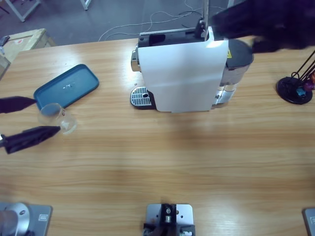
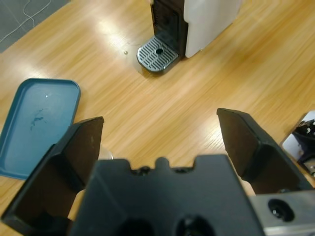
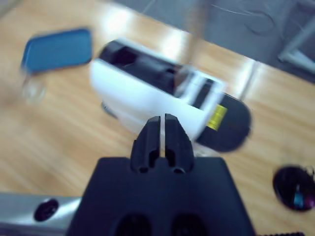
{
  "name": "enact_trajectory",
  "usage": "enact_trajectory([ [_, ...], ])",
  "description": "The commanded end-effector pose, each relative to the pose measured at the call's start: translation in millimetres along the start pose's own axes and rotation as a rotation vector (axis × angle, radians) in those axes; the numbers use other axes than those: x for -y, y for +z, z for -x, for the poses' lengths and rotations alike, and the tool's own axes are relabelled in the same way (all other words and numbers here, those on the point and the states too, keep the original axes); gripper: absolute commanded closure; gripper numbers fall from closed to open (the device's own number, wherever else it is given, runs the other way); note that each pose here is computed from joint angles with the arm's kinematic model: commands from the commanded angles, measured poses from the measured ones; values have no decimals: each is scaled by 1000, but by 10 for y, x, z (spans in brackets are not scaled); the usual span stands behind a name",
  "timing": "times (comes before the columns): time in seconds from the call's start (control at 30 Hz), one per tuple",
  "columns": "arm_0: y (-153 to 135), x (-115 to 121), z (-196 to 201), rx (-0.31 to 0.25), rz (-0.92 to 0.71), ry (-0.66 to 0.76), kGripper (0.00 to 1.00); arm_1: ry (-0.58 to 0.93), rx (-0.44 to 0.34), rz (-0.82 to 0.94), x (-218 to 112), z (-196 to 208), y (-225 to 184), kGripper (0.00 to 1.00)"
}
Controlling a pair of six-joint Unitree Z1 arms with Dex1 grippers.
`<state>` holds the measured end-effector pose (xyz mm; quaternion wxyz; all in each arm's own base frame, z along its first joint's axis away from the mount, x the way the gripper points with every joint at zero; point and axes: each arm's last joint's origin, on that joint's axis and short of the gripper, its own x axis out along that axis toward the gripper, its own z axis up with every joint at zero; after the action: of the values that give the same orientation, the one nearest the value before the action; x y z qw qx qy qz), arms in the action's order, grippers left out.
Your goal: Pour coffee
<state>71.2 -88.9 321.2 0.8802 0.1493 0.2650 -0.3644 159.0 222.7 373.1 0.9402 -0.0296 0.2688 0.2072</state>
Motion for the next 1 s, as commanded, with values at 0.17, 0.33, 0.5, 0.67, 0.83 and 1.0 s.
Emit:
enact_trajectory([
  [0.17,43,13,37,-1,22,-22,9,-146,151,-436,286,-788,573,1000],
  [0.33,44,15,30,-8,21,-21,9,-62,101,-404,78,-1008,649,1000],
  [0.5,22,17,15,-18,19,-22,9,23,65,-344,-354,-983,583,1000],
  [0.67,41,18,17,-15,20,-23,9,38,8,-267,-686,-1156,391,1000],
  [0.83,28,8,72,-16,24,-24,9,12,-37,-240,-771,-1434,195,1000],
  [1.0,0,2,96,-26,26,-23,9,16,-73,-226,-848,-1661,52,1000],
])
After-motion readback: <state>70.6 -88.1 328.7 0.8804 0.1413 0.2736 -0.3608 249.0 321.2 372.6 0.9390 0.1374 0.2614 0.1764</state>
